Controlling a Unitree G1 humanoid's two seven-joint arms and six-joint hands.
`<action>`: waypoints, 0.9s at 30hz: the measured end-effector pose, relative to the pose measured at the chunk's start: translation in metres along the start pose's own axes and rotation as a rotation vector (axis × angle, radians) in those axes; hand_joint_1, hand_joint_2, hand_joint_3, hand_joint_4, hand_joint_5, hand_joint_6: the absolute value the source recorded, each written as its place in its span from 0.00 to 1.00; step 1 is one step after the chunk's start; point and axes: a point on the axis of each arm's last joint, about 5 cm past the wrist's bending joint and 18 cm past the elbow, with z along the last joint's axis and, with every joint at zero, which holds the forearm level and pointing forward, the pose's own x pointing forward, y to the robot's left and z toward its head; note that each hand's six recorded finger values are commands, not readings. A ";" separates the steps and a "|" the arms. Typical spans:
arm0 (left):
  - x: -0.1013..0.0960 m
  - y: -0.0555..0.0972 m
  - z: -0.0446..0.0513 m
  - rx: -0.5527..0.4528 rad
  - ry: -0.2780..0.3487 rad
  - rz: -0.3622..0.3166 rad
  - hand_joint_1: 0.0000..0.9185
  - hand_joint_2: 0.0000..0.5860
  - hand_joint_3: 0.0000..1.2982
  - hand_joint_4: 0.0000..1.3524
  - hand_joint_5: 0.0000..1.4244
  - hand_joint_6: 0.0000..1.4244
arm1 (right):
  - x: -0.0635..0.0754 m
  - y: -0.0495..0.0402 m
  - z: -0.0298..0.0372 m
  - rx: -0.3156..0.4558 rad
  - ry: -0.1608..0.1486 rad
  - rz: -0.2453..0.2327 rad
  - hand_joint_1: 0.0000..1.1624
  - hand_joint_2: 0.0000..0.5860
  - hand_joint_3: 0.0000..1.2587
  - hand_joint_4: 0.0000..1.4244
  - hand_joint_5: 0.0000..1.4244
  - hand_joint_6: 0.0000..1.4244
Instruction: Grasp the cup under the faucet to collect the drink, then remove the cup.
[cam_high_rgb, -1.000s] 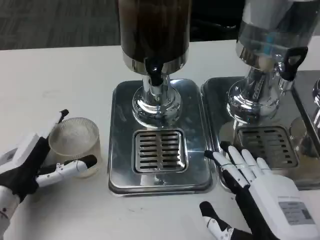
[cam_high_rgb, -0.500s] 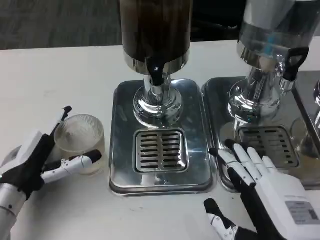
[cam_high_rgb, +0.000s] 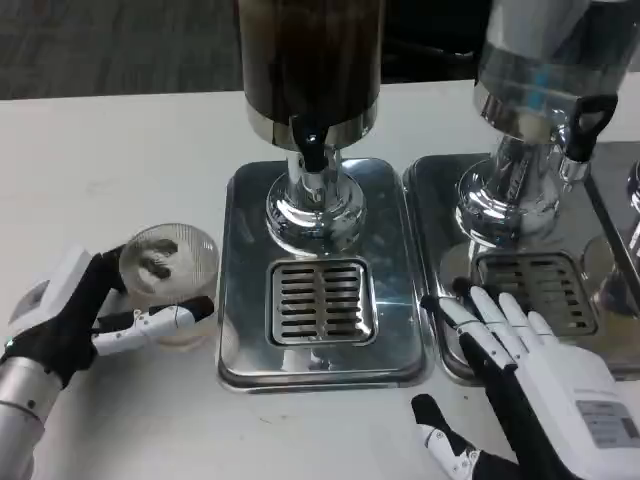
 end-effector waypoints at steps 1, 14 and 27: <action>0.000 0.000 0.0001 0.001 -0.001 0.005 0.47 0.15 0.39 0.42 0.61 0.79 | 0.000 0.0000 -0.0001 0.001 0.000 0.000 0.52 0.79 0.12 0.03 0.00 0.01; -0.013 -0.009 -0.0040 -0.022 -0.009 0.095 0.61 0.00 0.54 0.62 0.74 0.94 | 0.000 0.0002 0.0002 0.020 0.001 -0.001 0.52 0.79 0.12 0.03 0.00 0.01; -0.013 -0.001 0.0045 -0.093 -0.131 0.192 0.63 0.00 0.54 0.63 0.73 0.95 | 0.000 0.0009 0.0006 0.027 0.004 -0.013 0.53 0.79 0.12 0.03 0.00 0.02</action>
